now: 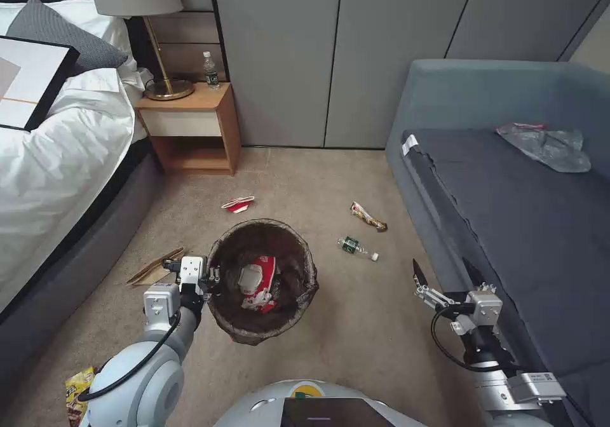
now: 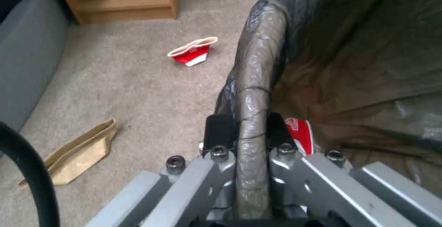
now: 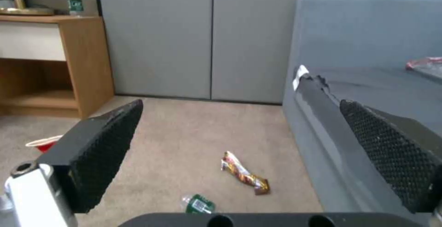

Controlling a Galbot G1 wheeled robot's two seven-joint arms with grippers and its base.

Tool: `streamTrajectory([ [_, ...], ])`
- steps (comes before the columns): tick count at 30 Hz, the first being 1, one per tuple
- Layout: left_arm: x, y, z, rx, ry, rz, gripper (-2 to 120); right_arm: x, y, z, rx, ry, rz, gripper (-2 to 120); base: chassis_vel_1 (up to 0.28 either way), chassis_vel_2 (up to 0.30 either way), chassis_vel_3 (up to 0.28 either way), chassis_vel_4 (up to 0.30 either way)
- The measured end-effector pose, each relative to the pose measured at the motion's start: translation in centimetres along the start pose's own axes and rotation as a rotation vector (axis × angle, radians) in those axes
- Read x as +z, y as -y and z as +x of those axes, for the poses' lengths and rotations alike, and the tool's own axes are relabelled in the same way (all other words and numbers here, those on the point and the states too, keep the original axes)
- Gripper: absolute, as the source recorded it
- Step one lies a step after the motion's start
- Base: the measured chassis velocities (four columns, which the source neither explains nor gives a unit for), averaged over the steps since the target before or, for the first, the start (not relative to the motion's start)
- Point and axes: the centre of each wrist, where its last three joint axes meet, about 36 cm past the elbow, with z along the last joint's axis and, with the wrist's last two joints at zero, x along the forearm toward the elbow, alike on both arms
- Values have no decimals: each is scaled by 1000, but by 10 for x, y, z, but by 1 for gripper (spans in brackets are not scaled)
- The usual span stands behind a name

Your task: Pick up the trash bin, then pick up the garbage from the floor and place it into the trash bin.

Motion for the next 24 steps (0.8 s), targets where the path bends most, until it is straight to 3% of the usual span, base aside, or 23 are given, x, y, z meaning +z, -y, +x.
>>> streamTrajectory([
  [24,-1,-1,0,-1,4,0,2,3,-2,-1,-4,-10,-13,100,-57,54,50,-51],
])
